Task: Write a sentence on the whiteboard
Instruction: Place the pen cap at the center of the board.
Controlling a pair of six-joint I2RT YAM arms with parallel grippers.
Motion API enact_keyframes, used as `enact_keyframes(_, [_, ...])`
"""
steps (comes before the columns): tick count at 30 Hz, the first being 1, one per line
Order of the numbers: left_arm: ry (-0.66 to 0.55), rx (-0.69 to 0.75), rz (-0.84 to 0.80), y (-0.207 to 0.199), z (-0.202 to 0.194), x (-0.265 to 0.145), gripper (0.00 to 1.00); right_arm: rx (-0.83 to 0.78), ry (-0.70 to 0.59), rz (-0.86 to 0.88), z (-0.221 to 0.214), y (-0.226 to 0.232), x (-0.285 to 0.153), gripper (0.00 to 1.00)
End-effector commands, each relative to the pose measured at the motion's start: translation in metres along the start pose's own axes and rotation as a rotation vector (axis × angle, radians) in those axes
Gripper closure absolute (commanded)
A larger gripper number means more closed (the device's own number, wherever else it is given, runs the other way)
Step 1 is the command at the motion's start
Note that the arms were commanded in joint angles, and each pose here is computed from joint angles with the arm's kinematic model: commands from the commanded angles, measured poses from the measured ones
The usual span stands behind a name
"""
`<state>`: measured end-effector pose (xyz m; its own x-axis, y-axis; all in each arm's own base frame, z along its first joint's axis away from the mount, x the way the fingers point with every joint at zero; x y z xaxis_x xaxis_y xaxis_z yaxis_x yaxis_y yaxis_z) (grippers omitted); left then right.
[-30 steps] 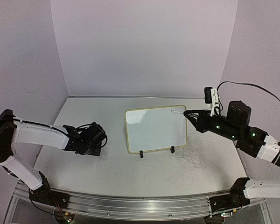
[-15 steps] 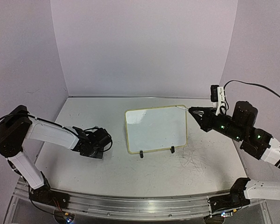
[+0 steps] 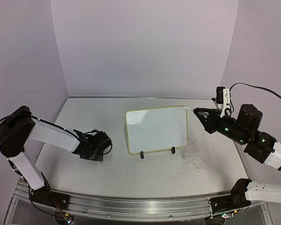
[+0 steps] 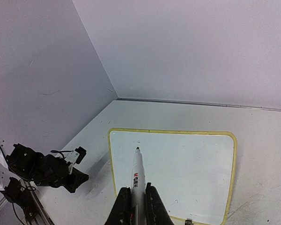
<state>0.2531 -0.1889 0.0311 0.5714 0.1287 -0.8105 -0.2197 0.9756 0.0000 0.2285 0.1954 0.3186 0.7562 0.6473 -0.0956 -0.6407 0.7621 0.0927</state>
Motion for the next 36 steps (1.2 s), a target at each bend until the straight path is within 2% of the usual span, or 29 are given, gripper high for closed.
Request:
enact_keyframes(1, [-0.042,-0.042,-0.013,-0.002,0.007,-0.001,0.98,-0.013,-0.016,-0.014,0.003,-0.002,-0.001,1.0])
enact_keyframes(8, [-0.036,-0.044,-0.013,-0.001,0.003,0.003,0.87,-0.009,-0.017,-0.012,0.003,-0.002,-0.002,1.0])
enact_keyframes(19, [-0.033,-0.034,-0.013,0.0,0.001,0.004,0.8,-0.001,-0.009,-0.012,-0.002,-0.002,-0.002,1.0])
enact_keyframes(25, [-0.062,-0.044,-0.039,0.001,0.011,-0.007,0.71,0.002,-0.006,-0.015,-0.003,-0.003,-0.004,1.0])
enact_keyframes(36, [-0.16,-0.086,-0.132,-0.007,0.054,-0.052,0.46,0.008,0.003,-0.028,-0.007,-0.005,-0.005,1.0])
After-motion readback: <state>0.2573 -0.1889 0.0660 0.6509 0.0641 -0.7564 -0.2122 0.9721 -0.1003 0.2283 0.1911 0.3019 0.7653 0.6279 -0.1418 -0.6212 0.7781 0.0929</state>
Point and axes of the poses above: each gripper's point midway between its finger pads, its own x axis out along the fingers, its own y axis along the line the jaws close on, z = x × y, the point moved 2 cm from there along -x, back along the fingers, and after that the axes turned 15 degrees about -x, right-handed, at the moved point
